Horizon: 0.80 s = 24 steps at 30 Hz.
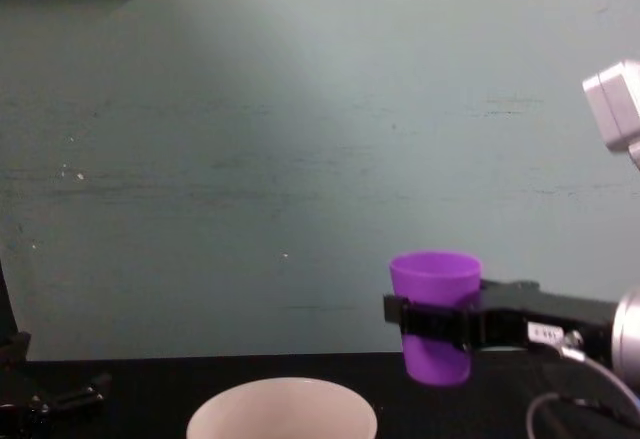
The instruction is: Pick up the cup and pour the mung beans from the cup into the bowl.
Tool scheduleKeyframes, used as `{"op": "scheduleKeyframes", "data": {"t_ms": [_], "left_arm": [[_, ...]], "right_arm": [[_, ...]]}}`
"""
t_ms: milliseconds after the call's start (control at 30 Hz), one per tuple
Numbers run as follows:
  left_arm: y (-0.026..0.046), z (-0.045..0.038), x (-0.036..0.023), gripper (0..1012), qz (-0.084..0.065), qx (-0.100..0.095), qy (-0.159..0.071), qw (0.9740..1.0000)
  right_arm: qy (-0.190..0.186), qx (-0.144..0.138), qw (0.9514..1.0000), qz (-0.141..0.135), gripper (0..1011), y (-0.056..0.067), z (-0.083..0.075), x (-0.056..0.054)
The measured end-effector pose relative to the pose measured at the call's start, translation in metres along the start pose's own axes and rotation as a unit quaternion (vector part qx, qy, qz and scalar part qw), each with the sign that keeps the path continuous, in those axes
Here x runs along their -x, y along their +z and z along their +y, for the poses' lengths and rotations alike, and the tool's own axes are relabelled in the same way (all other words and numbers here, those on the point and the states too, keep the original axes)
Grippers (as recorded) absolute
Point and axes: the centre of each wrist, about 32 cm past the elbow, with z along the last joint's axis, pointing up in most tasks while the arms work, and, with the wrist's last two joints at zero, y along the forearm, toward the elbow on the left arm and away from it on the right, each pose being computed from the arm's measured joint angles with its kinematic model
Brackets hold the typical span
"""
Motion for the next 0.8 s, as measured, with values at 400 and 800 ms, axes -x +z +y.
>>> {"op": "scheduleKeyframes", "data": {"t_ms": [400, 800], "left_arm": [[0.0000, 0.0000, 0.0000, 1000, 0.000, 0.000, 0.000, 1.0000], [0.0000, 0.0000, 0.0000, 1000, 0.000, 0.000, 0.000, 1.0000]], "right_arm": [[-0.004, 0.008, 0.9998, 0.015, 735, -0.043, 0.000, -0.016], [0.002, 0.021, 0.9997, 0.011, 736, -0.054, 0.005, -0.022]]}}
